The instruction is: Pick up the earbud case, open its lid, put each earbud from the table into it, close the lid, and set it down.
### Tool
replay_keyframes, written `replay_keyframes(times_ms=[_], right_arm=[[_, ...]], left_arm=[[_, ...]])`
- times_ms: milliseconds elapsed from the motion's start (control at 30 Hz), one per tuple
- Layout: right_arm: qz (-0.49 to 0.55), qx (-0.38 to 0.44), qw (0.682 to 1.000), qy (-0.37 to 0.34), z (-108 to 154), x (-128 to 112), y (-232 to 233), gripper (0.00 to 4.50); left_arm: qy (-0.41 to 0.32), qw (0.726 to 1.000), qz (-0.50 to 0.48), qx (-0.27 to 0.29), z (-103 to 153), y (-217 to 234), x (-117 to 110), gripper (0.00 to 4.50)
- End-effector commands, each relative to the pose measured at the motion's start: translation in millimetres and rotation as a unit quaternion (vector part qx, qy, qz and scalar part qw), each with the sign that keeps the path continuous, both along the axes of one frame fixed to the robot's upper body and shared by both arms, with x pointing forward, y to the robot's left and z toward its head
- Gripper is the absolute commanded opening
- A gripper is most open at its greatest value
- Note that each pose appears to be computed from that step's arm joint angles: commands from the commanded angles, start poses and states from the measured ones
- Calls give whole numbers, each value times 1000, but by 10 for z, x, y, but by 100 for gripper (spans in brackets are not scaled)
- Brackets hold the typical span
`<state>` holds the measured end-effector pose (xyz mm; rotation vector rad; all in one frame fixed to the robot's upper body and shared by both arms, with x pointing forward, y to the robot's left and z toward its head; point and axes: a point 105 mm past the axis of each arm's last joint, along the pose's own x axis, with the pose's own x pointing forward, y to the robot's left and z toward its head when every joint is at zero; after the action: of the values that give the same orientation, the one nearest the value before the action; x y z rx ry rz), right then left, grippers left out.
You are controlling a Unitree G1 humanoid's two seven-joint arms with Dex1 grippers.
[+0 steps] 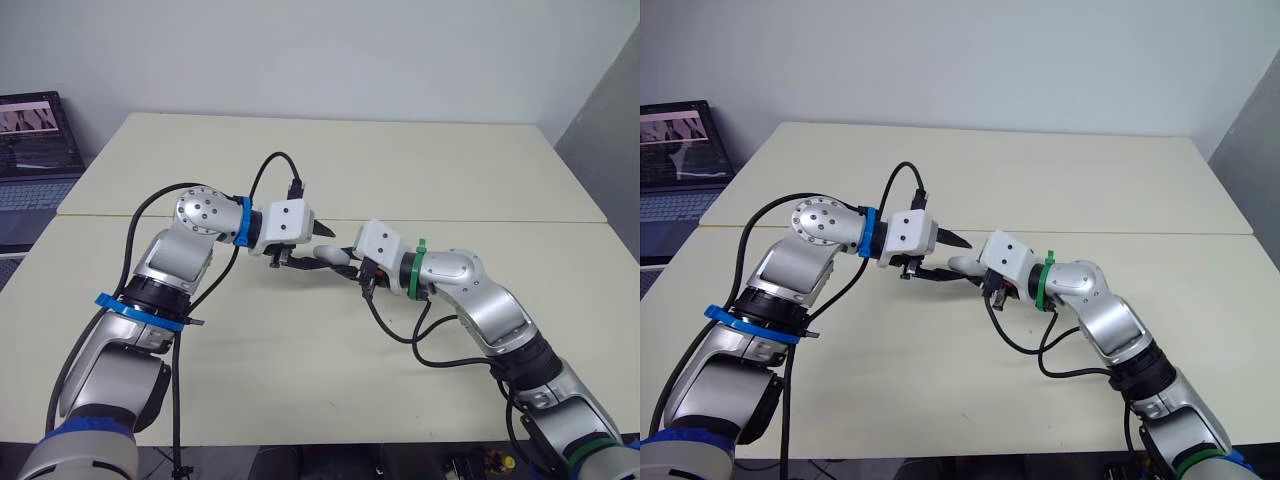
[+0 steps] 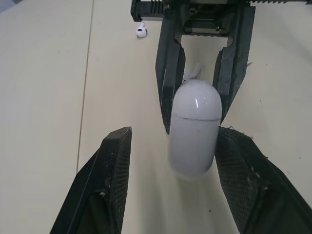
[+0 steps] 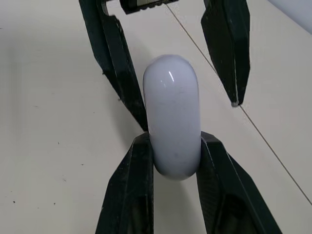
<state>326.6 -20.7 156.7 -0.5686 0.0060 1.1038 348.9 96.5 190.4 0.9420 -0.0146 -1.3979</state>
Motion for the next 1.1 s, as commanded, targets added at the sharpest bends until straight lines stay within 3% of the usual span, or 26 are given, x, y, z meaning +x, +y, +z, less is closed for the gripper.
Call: replay_keyframes(times_ms=[33,133,200,367,633,900,1000,1100], right_arm=[[28,8,999,-45,220,-73,105,78],[29,7,998,-48,230,-72,108,78],[30,6,998,-50,239,-72,111,78],[31,6,998,-54,258,-54,112,78],[25,1,999,-48,224,-31,71,78],[-28,18,998,-44,328,42,-376,348],[-54,120,991,-21,535,18,-471,448],[-63,184,981,8,621,-16,-491,448]], left_arm=[[-34,999,-10,1,143,-30,24,263],[-36,999,-12,3,135,-26,33,263],[-36,999,-14,4,132,-23,28,228],[-35,999,-15,-4,160,-33,35,80],[-34,999,-16,-24,193,-60,27,75],[33,995,44,-83,151,80,59,75],[93,982,76,-145,160,87,43,75],[146,968,90,-183,129,82,-21,75]])
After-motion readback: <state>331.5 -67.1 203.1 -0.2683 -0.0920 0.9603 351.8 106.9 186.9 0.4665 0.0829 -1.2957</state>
